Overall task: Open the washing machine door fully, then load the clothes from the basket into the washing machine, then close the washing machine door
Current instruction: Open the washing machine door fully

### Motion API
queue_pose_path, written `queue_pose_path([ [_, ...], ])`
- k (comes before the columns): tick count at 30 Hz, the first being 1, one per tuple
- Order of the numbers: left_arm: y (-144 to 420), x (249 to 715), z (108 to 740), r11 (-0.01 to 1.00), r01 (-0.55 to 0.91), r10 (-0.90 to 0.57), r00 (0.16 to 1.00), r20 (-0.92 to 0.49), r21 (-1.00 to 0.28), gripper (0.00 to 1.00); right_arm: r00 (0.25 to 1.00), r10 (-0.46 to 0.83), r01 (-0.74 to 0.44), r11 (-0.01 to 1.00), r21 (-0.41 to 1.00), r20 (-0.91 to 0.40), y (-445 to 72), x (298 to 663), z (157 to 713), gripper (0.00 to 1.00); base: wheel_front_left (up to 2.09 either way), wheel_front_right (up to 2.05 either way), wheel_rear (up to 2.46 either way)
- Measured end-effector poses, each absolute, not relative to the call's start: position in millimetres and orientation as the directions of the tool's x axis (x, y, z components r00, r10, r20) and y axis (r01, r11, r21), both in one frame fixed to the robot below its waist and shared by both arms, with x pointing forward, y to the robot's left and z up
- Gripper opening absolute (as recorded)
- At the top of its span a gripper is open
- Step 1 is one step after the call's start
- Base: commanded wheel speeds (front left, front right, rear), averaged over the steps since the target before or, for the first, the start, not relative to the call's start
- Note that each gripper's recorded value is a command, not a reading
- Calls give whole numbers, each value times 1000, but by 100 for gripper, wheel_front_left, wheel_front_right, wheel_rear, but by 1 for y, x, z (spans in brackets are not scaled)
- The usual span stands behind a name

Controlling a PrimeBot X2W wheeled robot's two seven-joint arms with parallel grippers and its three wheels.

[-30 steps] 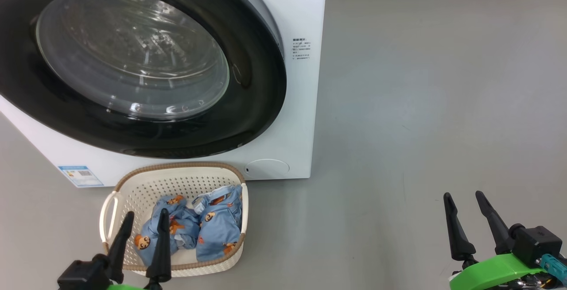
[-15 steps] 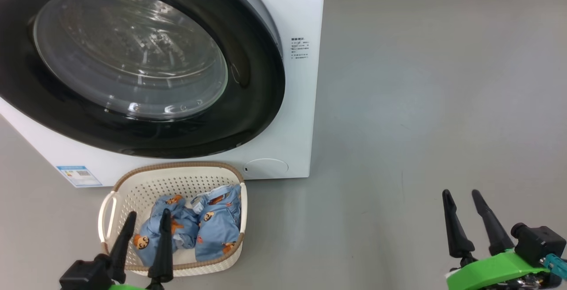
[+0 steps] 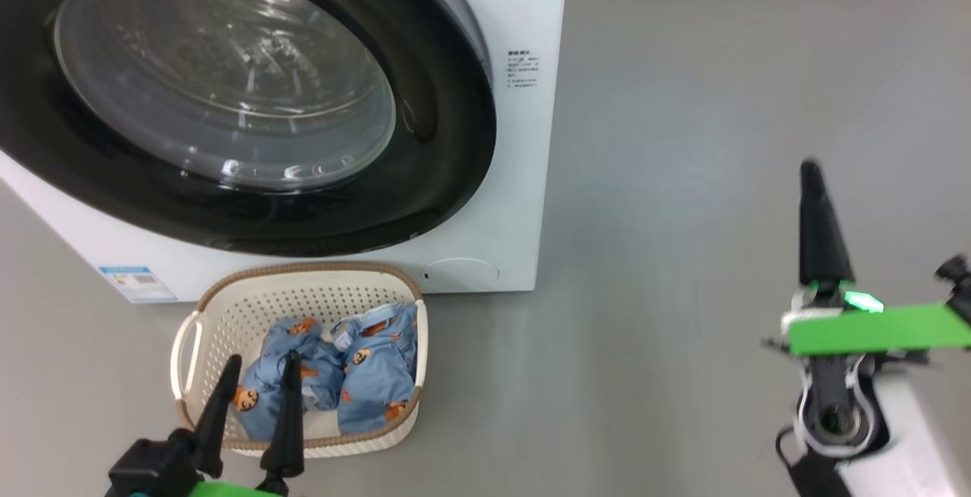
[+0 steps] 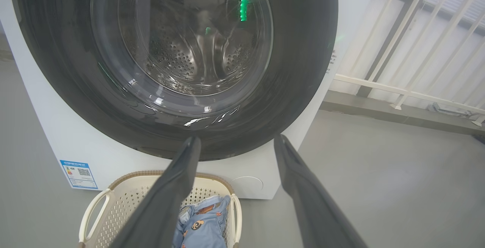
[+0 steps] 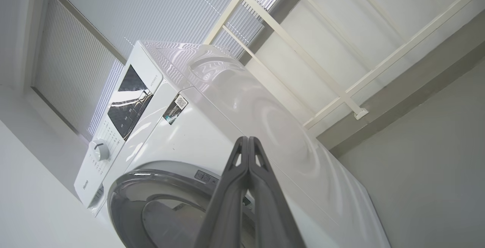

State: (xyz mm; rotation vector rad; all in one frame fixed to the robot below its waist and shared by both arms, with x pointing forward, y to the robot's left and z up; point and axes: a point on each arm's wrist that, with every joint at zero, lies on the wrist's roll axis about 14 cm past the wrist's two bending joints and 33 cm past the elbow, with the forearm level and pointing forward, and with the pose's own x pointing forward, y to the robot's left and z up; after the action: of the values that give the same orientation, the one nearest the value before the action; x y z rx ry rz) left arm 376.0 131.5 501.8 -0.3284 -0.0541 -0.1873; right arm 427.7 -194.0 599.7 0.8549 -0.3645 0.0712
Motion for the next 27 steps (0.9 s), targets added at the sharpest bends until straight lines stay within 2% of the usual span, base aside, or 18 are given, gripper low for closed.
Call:
queue_pose_path([
  [7,133,385,503,930,184,-163,982,91,-320,100,897,-71,-350,490,798,437,-189,461,645,0,0,0,0],
  [15,138,394,500,929,164,-143,986,84,-332,100,878,110,-475,329,816,466,-141,499,672,0,0,0,0],
  [20,141,399,496,928,150,-132,988,74,-340,100,862,245,-499,254,829,443,-115,519,676,0,0,0,0],
  [27,146,405,491,931,129,-115,992,61,-340,100,822,458,-459,180,870,338,-79,543,655,0,0,0,0],
])
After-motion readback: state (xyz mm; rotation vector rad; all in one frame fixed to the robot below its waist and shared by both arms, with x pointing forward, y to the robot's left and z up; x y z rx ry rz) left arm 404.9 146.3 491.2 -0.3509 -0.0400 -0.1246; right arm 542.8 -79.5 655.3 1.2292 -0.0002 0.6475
